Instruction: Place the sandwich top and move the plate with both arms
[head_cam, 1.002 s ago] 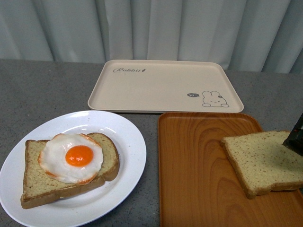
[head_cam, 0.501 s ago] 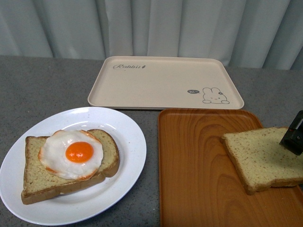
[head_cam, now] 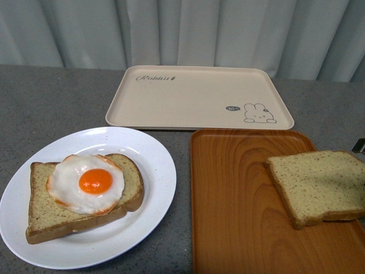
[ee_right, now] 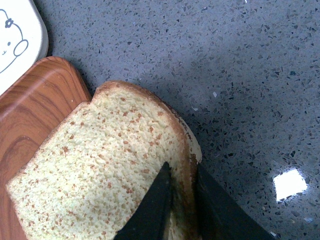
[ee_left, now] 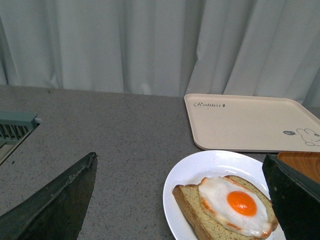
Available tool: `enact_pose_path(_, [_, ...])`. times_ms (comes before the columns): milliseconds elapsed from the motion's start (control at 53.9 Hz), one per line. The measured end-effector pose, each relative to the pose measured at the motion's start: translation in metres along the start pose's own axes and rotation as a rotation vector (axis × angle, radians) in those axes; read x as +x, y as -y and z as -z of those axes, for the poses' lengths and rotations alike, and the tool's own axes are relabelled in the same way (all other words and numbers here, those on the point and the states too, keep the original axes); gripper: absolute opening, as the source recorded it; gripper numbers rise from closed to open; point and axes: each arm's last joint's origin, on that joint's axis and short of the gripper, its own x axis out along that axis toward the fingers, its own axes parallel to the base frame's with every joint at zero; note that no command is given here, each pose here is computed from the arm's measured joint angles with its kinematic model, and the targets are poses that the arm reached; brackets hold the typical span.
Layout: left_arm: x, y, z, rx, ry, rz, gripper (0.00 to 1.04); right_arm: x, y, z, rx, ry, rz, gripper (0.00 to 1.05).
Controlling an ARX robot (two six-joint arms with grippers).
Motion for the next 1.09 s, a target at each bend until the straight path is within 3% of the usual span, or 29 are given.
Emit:
enact_pose_path(93, [0.000,0.000,0.000,0.000,0.000,0.000,0.98,-0.001,0.000,-0.001,0.000,0.004,-0.004,0.02])
enact_pose_path(297, [0.000,0.000,0.000,0.000,0.000,0.000,0.98,-0.006,-0.008,-0.009,-0.001,0.025,-0.033,0.02])
enact_pose_path(519, [0.000,0.000,0.000,0.000,0.000,0.000,0.98,-0.020,-0.032,-0.028,-0.020,0.096,-0.130,0.02])
enact_pose_path(872, [0.000,0.000,0.000,0.000,0.000,0.000,0.98,-0.034,-0.101,-0.048,-0.085,0.151,-0.401,0.02])
enact_pose_path(1094, [0.000,0.000,0.000,0.000,0.000,0.000,0.98,-0.029,-0.158,-0.024,-0.130,0.055,-0.566,0.02])
